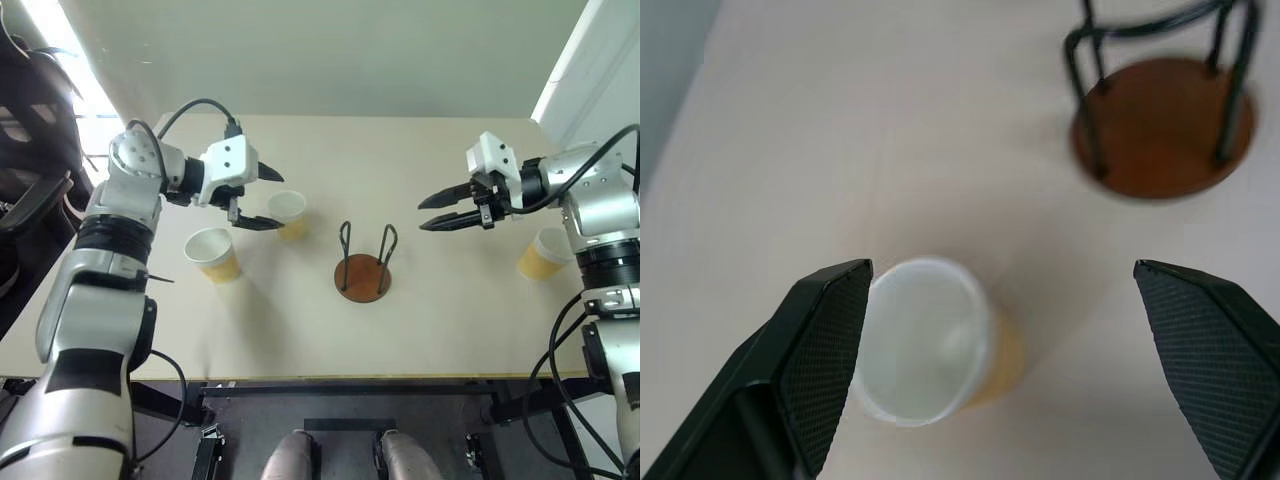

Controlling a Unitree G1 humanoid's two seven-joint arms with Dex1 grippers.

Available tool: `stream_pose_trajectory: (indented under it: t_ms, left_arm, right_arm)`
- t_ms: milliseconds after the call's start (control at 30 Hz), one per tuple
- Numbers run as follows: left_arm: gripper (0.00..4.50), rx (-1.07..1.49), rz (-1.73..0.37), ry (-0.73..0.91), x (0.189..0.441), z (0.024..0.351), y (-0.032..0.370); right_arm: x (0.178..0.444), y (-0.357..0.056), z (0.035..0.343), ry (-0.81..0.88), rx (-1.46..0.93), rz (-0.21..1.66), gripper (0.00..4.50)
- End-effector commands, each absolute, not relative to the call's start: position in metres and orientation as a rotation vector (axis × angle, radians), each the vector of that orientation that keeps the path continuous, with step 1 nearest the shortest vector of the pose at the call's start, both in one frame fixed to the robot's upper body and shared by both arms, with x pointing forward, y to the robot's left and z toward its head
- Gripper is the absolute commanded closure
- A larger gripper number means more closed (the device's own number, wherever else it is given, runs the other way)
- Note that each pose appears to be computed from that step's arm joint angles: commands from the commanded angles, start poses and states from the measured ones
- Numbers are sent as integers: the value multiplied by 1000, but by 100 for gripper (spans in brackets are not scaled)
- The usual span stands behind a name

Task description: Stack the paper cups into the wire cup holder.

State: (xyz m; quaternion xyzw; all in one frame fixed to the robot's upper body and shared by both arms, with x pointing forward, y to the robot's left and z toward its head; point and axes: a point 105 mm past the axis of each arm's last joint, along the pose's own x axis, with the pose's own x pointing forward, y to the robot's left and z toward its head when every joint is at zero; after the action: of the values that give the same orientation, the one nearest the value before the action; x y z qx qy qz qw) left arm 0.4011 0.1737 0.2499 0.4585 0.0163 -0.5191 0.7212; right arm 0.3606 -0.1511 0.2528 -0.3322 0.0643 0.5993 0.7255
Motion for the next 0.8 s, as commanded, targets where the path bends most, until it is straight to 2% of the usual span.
stream_pose_trajectory:
  t_ms: [33, 200, 400, 633, 800]
  left_arm:
    - [0, 1279, -1053, 12, 409, 258, 178]
    - [0, 1521, -988, 30, 417, 257, 182]
    - [0, 1679, -889, 47, 428, 264, 184]
    - [0, 1686, -895, 42, 429, 267, 179]
    - [0, 1642, -984, 102, 424, 255, 176]
  right_arm:
    - [358, -151, 272, 66, -743, 1305, 279]
    - [357, -151, 270, 71, -743, 1313, 279]
    - [355, -150, 269, 76, -742, 1322, 279]
    - [354, -152, 268, 88, -746, 1328, 279]
    - [354, -153, 270, 95, -752, 1329, 279]
